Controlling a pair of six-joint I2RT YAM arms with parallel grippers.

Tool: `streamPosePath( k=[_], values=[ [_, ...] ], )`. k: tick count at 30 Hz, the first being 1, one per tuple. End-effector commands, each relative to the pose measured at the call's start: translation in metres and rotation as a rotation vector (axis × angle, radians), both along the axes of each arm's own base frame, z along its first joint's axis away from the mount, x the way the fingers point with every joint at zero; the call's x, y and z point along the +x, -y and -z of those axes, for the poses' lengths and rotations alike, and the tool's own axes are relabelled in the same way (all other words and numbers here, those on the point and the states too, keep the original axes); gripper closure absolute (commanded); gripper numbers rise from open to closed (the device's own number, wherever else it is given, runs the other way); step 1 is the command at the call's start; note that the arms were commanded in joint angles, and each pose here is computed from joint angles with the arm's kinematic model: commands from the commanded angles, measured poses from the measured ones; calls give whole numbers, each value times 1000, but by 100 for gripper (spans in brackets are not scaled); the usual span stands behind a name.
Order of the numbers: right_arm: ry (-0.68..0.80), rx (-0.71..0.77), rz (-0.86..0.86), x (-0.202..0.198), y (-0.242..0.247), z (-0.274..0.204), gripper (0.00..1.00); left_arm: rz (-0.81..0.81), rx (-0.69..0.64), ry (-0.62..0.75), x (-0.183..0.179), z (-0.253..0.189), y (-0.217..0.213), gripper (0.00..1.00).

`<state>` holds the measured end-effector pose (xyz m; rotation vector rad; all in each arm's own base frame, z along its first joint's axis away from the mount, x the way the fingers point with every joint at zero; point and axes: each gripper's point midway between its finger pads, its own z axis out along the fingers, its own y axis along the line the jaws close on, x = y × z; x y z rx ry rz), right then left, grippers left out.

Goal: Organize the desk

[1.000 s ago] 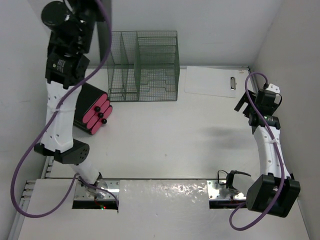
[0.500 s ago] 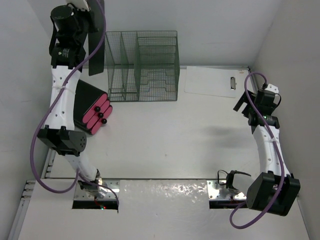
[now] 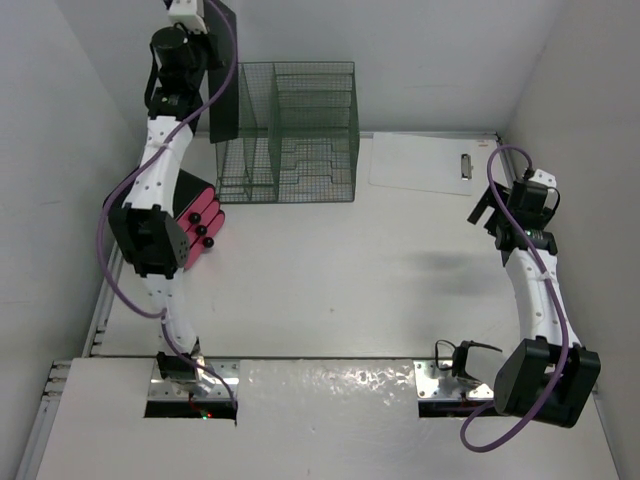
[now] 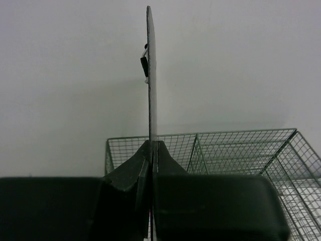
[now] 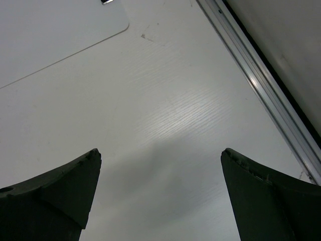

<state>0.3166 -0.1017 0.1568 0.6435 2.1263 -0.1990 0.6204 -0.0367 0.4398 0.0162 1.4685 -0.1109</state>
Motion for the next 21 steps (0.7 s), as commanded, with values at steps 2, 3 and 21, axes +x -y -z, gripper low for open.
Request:
streamPosePath(
  k=[2, 3, 21],
  values=[
    [38, -46, 34, 6, 11, -18, 1, -5, -62, 187, 19, -35, 0, 100],
    [43, -46, 35, 6, 11, -20, 1, -20, -58, 187, 23, -31, -3, 100],
    [74, -39, 15, 8, 7, -24, 2, -65, 30, 161, 41, 72, -12, 100]
  ],
)
